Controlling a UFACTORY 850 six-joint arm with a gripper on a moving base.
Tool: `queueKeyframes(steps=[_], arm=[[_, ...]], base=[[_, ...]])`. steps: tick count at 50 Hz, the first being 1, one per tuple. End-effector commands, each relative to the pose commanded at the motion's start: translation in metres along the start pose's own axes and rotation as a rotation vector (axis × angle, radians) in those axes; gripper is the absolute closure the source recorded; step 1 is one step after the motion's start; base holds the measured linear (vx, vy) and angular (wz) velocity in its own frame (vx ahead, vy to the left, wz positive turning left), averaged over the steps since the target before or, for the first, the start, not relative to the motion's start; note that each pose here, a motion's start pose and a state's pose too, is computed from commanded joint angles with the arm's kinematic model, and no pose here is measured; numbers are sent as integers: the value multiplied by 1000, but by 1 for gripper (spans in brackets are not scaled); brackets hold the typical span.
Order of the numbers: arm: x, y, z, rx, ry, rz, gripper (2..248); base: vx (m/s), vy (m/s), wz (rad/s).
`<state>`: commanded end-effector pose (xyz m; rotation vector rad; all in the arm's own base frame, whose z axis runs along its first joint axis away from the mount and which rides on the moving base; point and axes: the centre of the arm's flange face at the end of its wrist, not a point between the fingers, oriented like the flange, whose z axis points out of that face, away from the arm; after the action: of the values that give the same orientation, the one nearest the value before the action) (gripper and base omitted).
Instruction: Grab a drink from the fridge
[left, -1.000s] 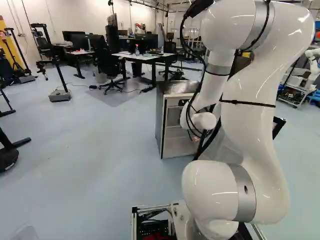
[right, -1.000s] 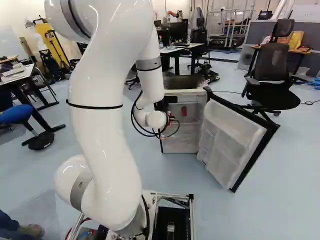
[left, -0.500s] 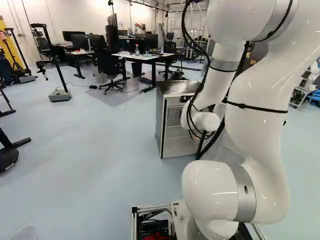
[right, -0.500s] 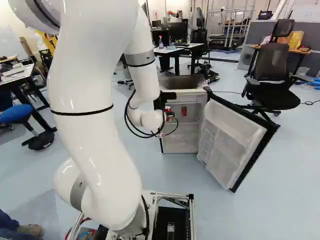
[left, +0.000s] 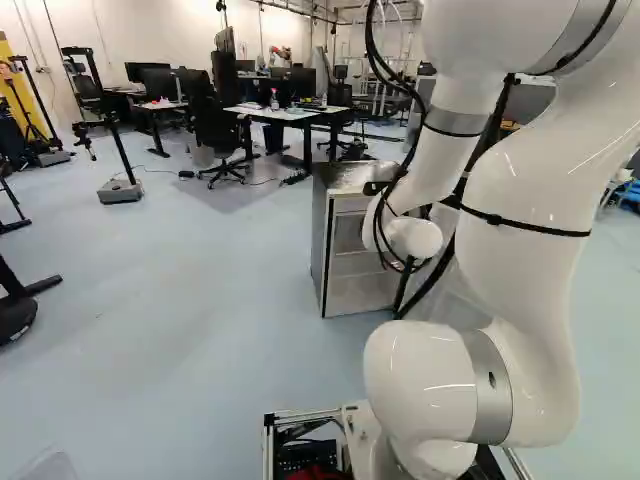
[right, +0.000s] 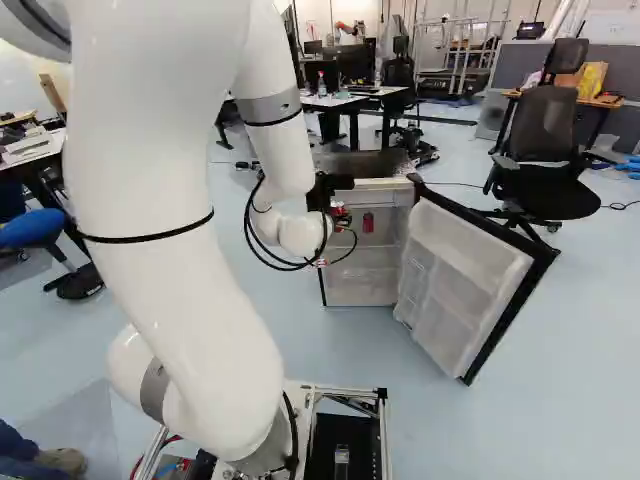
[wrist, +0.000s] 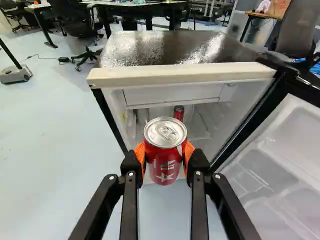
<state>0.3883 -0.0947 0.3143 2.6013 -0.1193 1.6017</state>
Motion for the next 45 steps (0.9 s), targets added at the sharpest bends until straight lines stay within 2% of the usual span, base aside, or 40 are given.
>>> queueKeyframes(steps=[45], arm=[[62,3,26,-35,129,13,154]], base=[[0,0,0]])
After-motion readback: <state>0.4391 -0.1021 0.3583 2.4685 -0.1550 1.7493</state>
